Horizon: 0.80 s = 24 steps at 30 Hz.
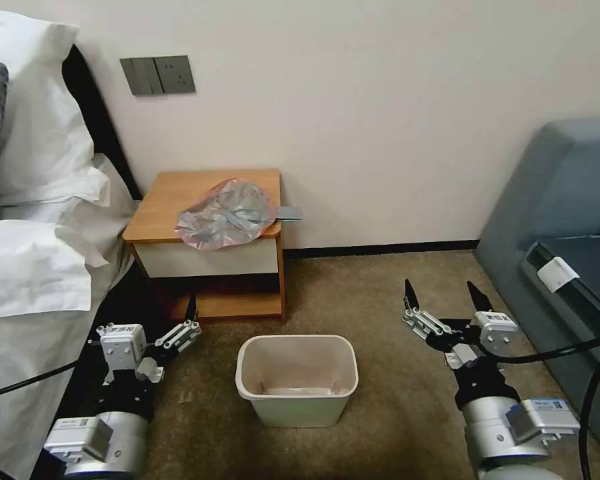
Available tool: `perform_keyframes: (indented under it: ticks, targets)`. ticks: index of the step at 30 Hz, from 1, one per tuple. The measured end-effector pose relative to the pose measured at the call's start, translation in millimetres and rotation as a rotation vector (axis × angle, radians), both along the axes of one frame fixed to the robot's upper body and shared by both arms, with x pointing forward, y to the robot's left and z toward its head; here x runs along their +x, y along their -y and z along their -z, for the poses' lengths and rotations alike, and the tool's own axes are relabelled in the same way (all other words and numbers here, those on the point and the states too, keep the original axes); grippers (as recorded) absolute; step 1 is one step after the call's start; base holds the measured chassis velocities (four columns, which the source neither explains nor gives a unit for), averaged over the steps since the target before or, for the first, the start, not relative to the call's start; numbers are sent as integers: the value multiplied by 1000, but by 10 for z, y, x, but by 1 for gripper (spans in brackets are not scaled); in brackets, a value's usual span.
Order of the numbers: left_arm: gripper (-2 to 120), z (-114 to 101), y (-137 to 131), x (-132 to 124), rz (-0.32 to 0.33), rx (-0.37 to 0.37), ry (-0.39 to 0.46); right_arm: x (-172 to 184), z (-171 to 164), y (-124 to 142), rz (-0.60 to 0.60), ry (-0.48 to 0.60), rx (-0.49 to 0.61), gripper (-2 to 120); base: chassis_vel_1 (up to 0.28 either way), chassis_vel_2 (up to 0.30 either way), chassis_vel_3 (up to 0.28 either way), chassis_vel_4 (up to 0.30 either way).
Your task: Pick up the garbage bag from the table and place it over the trash can.
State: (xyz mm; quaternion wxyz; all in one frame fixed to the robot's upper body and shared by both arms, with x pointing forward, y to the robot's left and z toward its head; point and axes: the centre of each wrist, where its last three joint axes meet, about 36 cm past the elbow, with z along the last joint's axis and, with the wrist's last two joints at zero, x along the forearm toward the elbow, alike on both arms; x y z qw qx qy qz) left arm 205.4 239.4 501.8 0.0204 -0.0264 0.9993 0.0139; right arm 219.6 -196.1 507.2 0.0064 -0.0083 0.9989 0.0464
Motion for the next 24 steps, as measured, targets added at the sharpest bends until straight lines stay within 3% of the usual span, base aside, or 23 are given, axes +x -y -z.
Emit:
perform_keyframes:
  ticks: [5, 8, 11, 16, 17, 20, 24]
  targets:
    - [100, 11, 1, -1, -16, -14, 32, 48, -19, -5, -62, -3, 158, 100, 0, 0, 0, 0]
    - [100, 16, -4, -3, -20, -22, 31, 139, -73, -8, -141, -42, 329, 100, 0, 0, 0, 0]
    - [100, 21, -4, -7, -21, -24, 25, 204, -112, 5, -179, -53, 394, 100, 0, 0, 0, 0]
    - [100, 25, -15, -12, -21, -20, 17, 248, -79, 22, -204, -63, 401, 100, 0, 0, 0, 0]
    - [100, 25, -26, -11, -25, -16, 1, 293, -45, 44, -238, -78, 472, 100, 0, 0, 0, 0]
    - [100, 24, -28, -10, -27, -19, -11, 316, -35, 55, -253, -87, 513, 100, 0, 0, 0, 0]
    - [100, 10, -39, 19, -23, -56, -57, 444, 24, 110, -318, -122, 666, 100, 0, 0, 0, 0]
